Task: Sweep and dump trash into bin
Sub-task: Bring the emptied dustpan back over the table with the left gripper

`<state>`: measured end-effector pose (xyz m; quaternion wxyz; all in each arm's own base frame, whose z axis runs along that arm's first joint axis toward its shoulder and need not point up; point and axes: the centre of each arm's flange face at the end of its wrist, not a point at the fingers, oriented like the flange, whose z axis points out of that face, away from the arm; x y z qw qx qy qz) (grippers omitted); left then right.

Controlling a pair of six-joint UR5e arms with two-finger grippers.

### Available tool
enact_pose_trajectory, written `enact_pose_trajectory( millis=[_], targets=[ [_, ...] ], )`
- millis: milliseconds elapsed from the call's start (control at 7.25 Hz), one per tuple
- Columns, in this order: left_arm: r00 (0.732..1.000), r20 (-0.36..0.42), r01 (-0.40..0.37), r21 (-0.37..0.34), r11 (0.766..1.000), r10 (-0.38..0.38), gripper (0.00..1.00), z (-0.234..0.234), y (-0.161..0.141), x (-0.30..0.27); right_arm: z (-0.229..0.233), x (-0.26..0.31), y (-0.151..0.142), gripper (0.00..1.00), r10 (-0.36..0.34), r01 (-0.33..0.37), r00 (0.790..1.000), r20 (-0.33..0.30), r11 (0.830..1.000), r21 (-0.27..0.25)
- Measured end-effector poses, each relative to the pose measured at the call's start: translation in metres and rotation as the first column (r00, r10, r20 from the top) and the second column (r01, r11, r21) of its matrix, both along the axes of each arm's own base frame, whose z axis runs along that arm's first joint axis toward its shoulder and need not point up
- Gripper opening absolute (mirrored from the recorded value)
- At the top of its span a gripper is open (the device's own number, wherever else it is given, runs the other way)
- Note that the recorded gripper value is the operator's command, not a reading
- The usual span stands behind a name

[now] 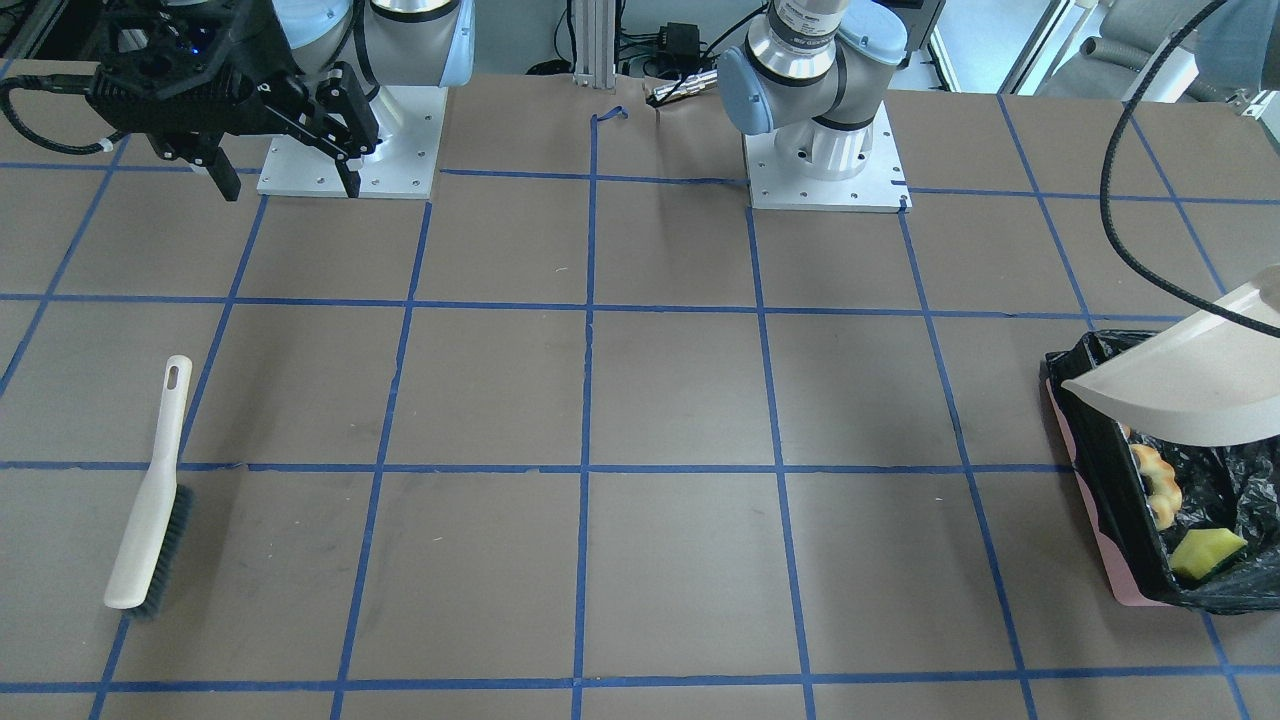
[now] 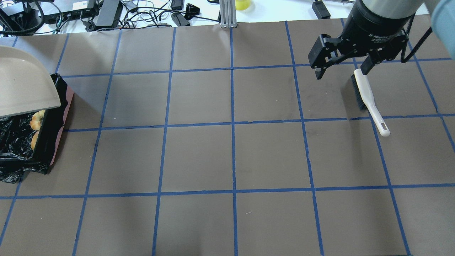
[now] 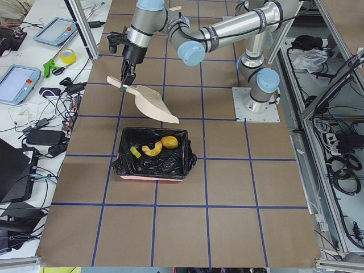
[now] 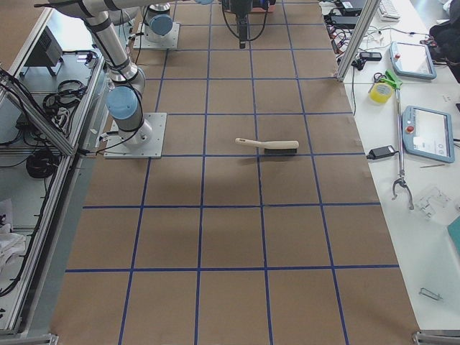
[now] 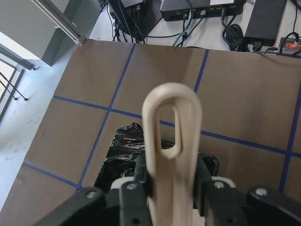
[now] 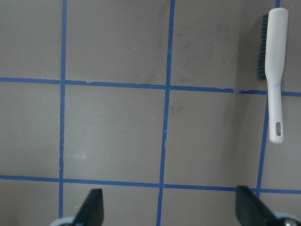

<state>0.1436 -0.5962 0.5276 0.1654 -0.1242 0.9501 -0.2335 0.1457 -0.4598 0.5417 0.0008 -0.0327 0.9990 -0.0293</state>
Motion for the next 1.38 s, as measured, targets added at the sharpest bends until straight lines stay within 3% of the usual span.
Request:
enact_pose_trajectory(
  millis=[276,414,552,828,1103,1379],
  targets=[
    [0.982,-0.169,-0.074,0.032,0.997,0.078,0.0,-0.011,0.003,-0.032,0.0,0.0,0.0,1.0,0.0,0.0,1.0,0.001,1.0,0.0],
    [0.953,-0.27,-0.126,0.06,0.99,0.138,0.0,-0.017,0.005,-0.045,0.0,0.0,0.0,1.0,0.0,0.0,1.0,0.002,1.0,0.0],
    [0.907,-0.363,-0.194,0.087,0.977,0.212,0.0,-0.023,0.005,-0.057,0.0,0.0,0.0,1.0,0.0,0.0,1.0,0.003,1.0,0.0],
    [0.792,-0.494,-0.336,0.139,0.932,0.359,0.0,-0.039,0.002,-0.077,0.0,0.0,0.0,1.0,0.0,0.0,1.0,0.004,1.0,0.001],
    [0.641,-0.593,-0.458,0.213,0.863,0.487,0.0,-0.062,-0.002,-0.089,-0.001,0.0,0.0,1.0,0.0,0.0,1.0,0.004,1.0,0.002],
    [0.502,-0.638,-0.543,0.294,0.787,0.585,0.0,-0.09,-0.013,-0.092,-0.001,0.0,0.0,1.0,0.0,0.0,1.0,0.003,1.0,0.001]
  ],
)
